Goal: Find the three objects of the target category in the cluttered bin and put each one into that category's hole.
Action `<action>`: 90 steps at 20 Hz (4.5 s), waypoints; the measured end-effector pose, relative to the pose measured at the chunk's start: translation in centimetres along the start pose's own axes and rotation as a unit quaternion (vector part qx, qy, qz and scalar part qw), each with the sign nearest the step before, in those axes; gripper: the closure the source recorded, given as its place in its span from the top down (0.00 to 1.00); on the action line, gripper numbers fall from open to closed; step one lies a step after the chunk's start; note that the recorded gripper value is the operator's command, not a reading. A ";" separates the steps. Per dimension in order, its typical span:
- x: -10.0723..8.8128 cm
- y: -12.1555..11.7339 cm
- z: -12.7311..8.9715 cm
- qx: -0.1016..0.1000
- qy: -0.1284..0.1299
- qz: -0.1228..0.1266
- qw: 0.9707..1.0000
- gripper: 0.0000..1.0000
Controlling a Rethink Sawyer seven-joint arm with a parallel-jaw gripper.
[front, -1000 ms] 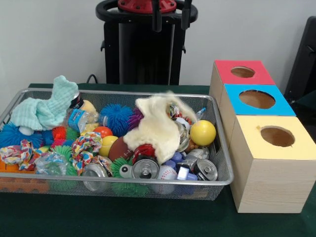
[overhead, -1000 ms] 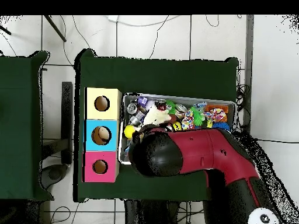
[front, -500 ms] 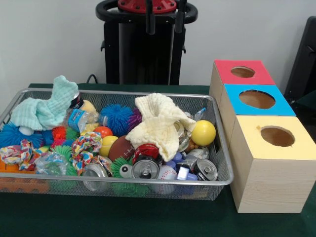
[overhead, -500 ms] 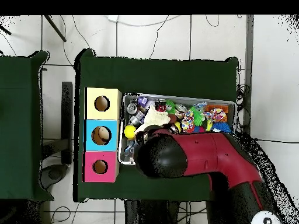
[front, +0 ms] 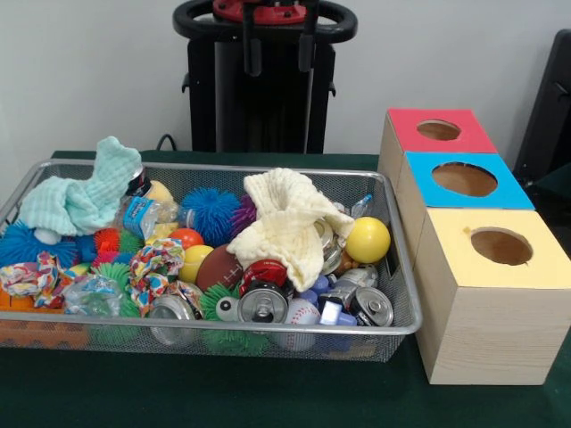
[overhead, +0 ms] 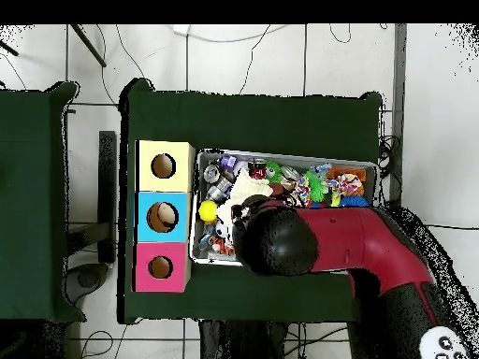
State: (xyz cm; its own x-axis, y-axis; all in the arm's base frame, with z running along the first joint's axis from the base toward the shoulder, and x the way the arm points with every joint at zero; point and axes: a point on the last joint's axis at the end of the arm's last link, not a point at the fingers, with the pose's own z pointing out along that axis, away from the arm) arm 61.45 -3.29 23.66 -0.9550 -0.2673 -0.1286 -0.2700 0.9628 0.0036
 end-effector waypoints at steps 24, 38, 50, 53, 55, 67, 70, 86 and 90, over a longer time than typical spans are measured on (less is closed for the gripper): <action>10.2 -14.7 6.1 -0.037 0.038 0.132 0.990 1.00; 14.6 -15.7 13.1 -0.037 0.018 0.104 0.994 1.00; 17.6 -14.4 17.6 -0.063 0.025 0.086 0.994 1.00; 18.0 -13.9 18.5 -0.068 0.026 0.080 0.994 1.00; 18.2 -13.6 18.9 -0.071 0.026 0.077 0.994 1.00; 18.5 -13.1 20.5 -0.064 -0.004 0.059 0.996 1.00; 18.3 -13.0 20.8 -0.057 -0.022 0.052 0.997 0.00; 16.7 -10.4 17.3 -0.036 -0.027 0.015 0.999 0.00; 15.4 -10.2 14.5 -0.030 -0.021 0.030 0.999 0.00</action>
State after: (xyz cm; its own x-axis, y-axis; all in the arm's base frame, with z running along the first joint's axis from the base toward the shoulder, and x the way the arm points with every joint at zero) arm 51.23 -16.72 7.30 -0.9643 -0.2055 -0.1669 -0.2196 0.9730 0.0710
